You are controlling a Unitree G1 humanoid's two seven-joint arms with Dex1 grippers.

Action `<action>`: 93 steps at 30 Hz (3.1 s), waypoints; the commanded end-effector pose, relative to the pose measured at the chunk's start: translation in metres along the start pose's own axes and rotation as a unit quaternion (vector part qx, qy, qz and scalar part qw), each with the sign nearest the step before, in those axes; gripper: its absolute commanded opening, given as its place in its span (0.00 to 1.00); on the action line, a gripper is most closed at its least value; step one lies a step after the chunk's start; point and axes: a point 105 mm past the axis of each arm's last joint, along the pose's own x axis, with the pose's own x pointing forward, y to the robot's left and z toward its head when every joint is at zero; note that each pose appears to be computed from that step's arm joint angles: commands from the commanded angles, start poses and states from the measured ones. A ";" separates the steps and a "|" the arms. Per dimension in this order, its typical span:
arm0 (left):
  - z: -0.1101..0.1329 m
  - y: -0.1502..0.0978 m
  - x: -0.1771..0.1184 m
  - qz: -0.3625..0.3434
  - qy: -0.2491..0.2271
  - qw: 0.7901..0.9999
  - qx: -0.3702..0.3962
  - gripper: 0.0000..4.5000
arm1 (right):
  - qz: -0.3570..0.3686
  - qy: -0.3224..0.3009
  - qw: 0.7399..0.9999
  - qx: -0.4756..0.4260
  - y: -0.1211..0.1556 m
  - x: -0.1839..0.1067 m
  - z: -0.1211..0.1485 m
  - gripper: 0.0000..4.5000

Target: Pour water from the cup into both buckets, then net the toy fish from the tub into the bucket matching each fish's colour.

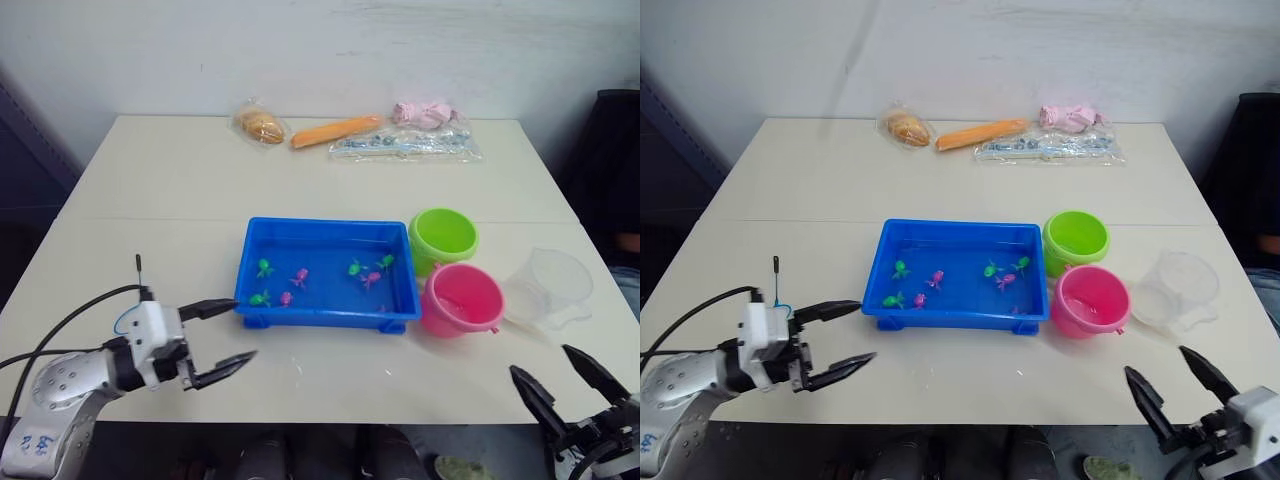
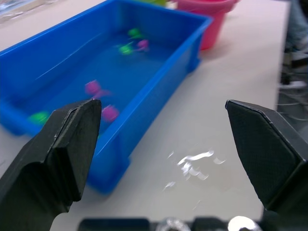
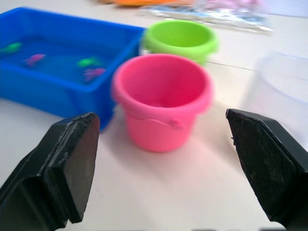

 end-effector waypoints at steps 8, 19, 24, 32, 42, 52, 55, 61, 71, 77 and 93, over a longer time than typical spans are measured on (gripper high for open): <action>0.035 0.010 0.040 -0.089 -0.036 0.995 0.002 0.99 | -0.237 -0.030 0.971 0.011 -0.052 0.015 -0.026 1.00; 0.035 0.010 0.050 -0.101 -0.040 0.994 0.025 0.99 | -0.263 -0.023 0.964 0.037 -0.068 0.060 -0.050 1.00; 0.035 0.012 0.051 -0.091 -0.041 0.994 0.033 0.99 | -0.266 -0.032 0.963 0.034 -0.077 0.075 -0.049 1.00; 0.034 0.014 0.048 -0.074 -0.040 0.996 0.040 0.99 | -0.292 -0.033 0.956 0.024 -0.092 0.079 -0.048 1.00; 0.033 0.013 0.050 -0.072 -0.042 0.996 0.040 0.99 | -0.334 -0.035 0.941 0.036 -0.109 0.082 -0.048 1.00; 0.035 0.016 0.053 -0.076 -0.043 0.995 0.044 0.99 | -0.342 -0.050 0.937 0.048 -0.114 0.097 -0.045 1.00; 0.036 0.018 0.054 -0.077 -0.045 0.995 0.047 0.99 | -0.346 -0.052 0.935 0.053 -0.115 0.101 -0.045 1.00; 0.037 0.018 0.056 -0.077 -0.047 0.995 0.052 0.99 | -0.344 -0.051 0.935 0.072 -0.117 0.110 -0.047 1.00; 0.035 0.019 0.056 -0.066 -0.049 0.995 0.053 1.00 | -0.303 -0.075 0.944 0.105 -0.109 0.122 -0.033 0.01; 0.032 0.019 0.058 -0.065 -0.052 0.995 0.049 1.00 | -0.289 -0.099 0.947 0.100 -0.111 0.118 -0.011 0.01; 0.029 0.029 0.074 -0.083 -0.073 0.993 0.041 1.00 | -0.133 -0.092 0.966 -0.201 -0.066 0.118 0.096 0.01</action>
